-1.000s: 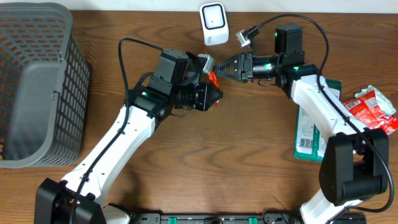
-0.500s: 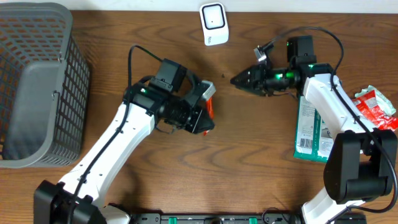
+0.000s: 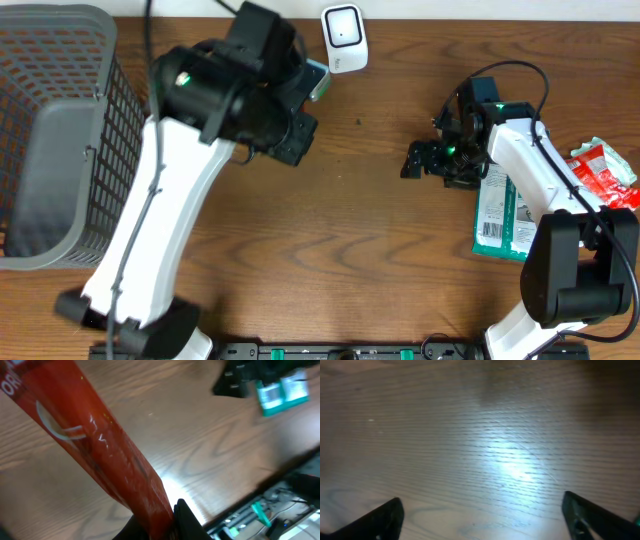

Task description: Scan the item barcode

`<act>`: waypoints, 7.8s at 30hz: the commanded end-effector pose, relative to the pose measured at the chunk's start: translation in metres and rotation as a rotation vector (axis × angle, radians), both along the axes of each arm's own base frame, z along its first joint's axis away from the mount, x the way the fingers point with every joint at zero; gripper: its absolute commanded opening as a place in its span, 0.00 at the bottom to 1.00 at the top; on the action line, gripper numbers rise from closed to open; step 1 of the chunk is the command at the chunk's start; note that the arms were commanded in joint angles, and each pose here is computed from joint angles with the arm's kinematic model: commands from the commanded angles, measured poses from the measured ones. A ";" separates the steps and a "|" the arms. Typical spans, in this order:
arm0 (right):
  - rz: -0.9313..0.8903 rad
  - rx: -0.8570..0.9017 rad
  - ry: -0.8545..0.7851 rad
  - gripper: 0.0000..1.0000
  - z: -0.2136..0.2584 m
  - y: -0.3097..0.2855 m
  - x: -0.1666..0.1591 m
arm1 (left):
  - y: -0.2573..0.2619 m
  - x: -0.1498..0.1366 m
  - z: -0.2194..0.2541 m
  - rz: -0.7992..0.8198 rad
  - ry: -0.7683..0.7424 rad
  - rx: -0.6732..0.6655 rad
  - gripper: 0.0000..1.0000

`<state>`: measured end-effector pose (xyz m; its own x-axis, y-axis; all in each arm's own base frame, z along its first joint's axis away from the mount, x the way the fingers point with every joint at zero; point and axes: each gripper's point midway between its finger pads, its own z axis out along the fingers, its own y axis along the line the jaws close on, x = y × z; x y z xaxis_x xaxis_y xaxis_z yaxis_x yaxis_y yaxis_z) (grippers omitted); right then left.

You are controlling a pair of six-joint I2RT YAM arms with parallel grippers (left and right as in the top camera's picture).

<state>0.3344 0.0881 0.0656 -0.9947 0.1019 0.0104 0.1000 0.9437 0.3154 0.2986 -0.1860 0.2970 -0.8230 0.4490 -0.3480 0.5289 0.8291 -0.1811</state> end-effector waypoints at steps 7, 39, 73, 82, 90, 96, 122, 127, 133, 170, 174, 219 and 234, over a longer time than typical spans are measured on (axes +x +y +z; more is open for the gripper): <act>0.181 0.306 -0.091 0.77 0.030 0.040 0.000 | -0.032 -0.001 -0.078 -0.157 0.210 0.161 0.07; -0.009 0.433 -0.211 0.68 0.051 0.016 0.043 | -0.090 0.013 -0.145 0.079 0.199 0.100 0.07; 0.131 0.352 -0.163 0.01 0.026 0.102 0.022 | -0.042 0.083 -0.208 0.373 0.099 -0.006 0.07; 0.027 0.413 -0.166 0.01 -0.012 0.126 0.013 | -0.060 0.087 -0.223 0.306 0.074 -0.111 0.08; 0.093 0.444 -0.239 0.01 -0.014 0.150 0.010 | -0.062 0.084 -0.248 0.296 0.079 -0.119 0.08; 0.113 0.345 -0.272 0.01 -0.024 0.163 0.005 | -0.062 0.084 -0.273 0.299 0.106 -0.099 0.08; 0.019 0.101 -0.282 0.01 -0.073 0.152 -0.007 | -0.055 0.082 -0.301 0.315 0.139 -0.039 0.12; 0.028 0.104 -0.291 0.08 -0.072 0.154 -0.005 | -0.057 0.100 -0.254 0.315 0.044 -0.107 0.25; 0.110 0.065 -0.299 0.30 -0.057 0.155 0.001 | -0.026 0.107 -0.174 0.359 -0.112 -0.124 0.52; 0.289 -0.280 -0.387 0.29 -0.064 0.184 -0.004 | 0.146 0.067 -0.160 0.727 -0.066 0.261 0.83; 0.291 -0.282 -0.385 0.32 -0.064 0.184 -0.005 | 0.146 0.067 -0.160 0.727 -0.066 0.261 0.83; 0.171 -0.096 -0.598 0.01 0.201 0.092 0.001 | 0.146 0.067 -0.160 0.727 -0.066 0.261 0.83; 0.321 -0.179 -0.576 0.01 0.162 0.137 0.140 | 0.146 0.067 -0.160 0.727 -0.066 0.261 0.83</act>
